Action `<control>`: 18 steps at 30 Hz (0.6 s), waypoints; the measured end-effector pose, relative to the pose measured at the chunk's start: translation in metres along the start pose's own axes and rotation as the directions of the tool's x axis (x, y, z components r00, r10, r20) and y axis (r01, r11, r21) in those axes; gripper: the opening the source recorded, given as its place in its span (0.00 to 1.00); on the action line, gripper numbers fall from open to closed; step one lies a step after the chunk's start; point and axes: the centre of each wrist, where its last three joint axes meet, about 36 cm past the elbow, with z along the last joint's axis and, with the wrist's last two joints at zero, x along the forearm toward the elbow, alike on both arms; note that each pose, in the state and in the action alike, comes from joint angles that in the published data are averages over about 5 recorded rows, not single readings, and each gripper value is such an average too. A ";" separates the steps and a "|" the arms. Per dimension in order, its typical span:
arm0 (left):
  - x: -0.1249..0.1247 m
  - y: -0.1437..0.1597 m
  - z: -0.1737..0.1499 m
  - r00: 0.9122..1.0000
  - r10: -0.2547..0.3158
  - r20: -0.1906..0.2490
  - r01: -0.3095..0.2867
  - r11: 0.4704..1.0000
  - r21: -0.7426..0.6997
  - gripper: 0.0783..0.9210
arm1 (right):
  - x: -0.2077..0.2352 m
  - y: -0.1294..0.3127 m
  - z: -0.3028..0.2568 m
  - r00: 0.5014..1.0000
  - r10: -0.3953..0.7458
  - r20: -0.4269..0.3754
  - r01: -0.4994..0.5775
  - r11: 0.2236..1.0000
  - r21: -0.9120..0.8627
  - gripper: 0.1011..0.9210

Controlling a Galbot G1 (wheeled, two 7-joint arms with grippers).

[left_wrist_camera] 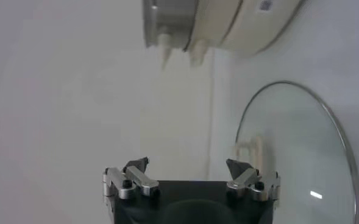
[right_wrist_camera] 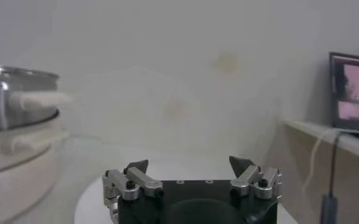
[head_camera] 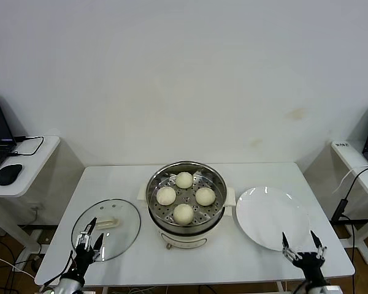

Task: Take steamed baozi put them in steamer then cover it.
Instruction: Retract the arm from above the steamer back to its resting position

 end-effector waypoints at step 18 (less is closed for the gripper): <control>-0.068 -0.018 0.026 0.999 0.028 -0.025 -0.030 0.997 -0.074 0.88 | 0.028 -0.007 0.016 0.997 0.059 -0.047 -0.058 0.998 0.023 0.88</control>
